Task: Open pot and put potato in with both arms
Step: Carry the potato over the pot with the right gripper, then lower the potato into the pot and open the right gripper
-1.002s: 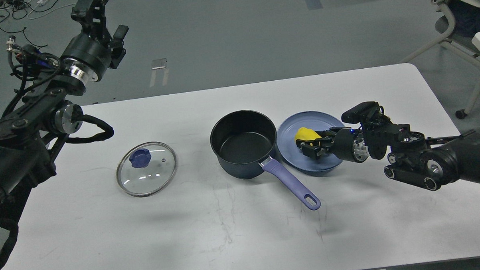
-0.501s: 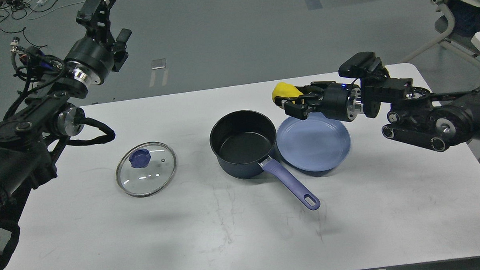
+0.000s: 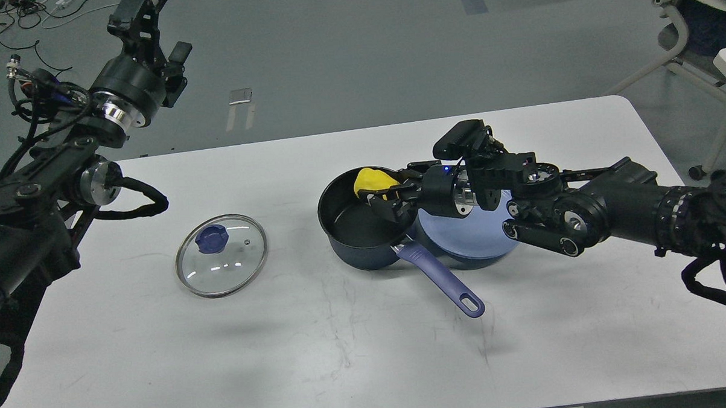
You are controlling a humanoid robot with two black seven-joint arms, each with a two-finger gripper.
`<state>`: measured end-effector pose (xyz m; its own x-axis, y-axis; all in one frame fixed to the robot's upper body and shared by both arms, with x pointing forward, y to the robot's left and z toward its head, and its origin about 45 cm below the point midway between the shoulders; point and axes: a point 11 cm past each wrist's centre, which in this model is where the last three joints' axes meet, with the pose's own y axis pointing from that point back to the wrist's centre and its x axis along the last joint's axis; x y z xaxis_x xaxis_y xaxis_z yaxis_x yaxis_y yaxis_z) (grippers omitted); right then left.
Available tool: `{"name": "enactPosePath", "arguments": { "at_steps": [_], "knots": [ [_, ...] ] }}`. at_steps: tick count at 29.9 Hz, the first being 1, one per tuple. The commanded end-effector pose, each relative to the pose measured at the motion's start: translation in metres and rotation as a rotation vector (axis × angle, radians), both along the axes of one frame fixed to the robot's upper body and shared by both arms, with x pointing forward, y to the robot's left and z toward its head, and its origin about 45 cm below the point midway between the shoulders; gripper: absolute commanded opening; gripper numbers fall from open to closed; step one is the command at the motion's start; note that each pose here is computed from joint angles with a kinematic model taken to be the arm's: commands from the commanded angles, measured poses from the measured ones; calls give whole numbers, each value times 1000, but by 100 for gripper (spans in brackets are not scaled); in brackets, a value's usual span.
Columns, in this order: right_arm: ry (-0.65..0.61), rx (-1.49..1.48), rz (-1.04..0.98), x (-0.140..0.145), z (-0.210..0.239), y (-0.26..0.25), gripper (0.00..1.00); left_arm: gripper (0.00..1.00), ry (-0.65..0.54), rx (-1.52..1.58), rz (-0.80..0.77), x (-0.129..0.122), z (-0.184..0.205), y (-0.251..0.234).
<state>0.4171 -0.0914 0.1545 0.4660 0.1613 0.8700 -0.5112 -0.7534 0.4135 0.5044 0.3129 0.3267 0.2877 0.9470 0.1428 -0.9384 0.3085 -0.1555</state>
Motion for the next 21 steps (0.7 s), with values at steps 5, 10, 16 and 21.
{"name": "enactPosePath", "arguments": {
  "at_steps": [5,10,16,21],
  "knots": [
    [8,86,-18,1,13,23,100,98,-1,-1,-1,0,0,0],
    [16,104,-38,4,16,20,100,98,1,-2,-2,0,0,-1],
    [20,264,-116,19,50,23,100,98,-1,-30,-6,1,2,-3],
    [162,704,-336,43,120,8,100,98,-1,-65,-6,2,5,-5]
  ]
}}
